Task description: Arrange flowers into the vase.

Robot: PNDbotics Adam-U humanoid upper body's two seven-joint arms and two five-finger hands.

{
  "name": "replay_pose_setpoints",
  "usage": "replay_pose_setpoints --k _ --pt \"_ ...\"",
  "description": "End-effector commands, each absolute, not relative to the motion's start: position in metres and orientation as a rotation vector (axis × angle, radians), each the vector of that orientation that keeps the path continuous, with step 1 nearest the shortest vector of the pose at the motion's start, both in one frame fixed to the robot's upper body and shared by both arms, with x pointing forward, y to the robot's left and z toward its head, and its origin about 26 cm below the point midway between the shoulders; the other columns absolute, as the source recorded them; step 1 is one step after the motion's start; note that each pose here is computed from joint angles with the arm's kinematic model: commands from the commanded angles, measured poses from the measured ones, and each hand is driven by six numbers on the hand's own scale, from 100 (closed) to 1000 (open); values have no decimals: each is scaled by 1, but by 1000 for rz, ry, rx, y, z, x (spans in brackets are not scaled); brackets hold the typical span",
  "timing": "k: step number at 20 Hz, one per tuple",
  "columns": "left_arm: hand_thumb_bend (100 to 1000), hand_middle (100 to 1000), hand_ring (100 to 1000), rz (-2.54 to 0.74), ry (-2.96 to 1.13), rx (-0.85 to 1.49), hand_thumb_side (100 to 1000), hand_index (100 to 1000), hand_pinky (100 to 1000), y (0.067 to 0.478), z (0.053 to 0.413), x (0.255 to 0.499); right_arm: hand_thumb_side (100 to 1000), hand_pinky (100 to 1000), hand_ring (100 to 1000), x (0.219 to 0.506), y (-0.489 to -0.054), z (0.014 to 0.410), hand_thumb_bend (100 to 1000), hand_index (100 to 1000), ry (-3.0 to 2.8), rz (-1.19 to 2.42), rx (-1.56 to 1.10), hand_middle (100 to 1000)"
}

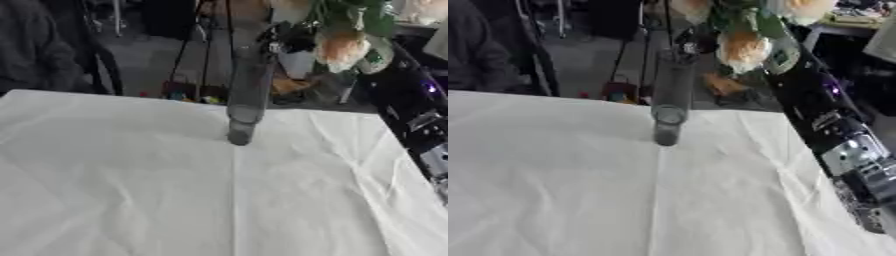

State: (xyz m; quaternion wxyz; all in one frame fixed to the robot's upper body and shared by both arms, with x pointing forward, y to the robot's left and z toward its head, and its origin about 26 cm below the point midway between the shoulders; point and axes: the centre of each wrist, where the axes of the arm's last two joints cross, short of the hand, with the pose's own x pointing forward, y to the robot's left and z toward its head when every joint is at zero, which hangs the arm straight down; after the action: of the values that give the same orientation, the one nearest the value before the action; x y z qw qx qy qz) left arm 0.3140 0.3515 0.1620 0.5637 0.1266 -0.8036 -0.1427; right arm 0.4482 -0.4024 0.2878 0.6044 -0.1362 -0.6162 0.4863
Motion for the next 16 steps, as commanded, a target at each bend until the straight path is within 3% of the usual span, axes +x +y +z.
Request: replay_pose_setpoints --k 1,4,6,16 --pt "974 734 669 -359 -1908 339 743 565 682 359 174 313 567 1000 866 441 -412 310 100 961 -1459 1115 -365 821" --pt "974 734 669 -358 -1908 338 743 565 682 359 174 313 559 1000 974 441 -413 309 100 963 -1461 1112 -371 889" --pt "975 734 669 -356 -1908 338 743 565 682 359 174 313 555 1000 1000 441 -413 309 100 962 -1462 1111 -374 913" --pt "975 733 669 -352 -1906 338 742 564 682 359 174 313 546 1000 1000 441 -413 307 100 939 -1432 1135 -398 948"
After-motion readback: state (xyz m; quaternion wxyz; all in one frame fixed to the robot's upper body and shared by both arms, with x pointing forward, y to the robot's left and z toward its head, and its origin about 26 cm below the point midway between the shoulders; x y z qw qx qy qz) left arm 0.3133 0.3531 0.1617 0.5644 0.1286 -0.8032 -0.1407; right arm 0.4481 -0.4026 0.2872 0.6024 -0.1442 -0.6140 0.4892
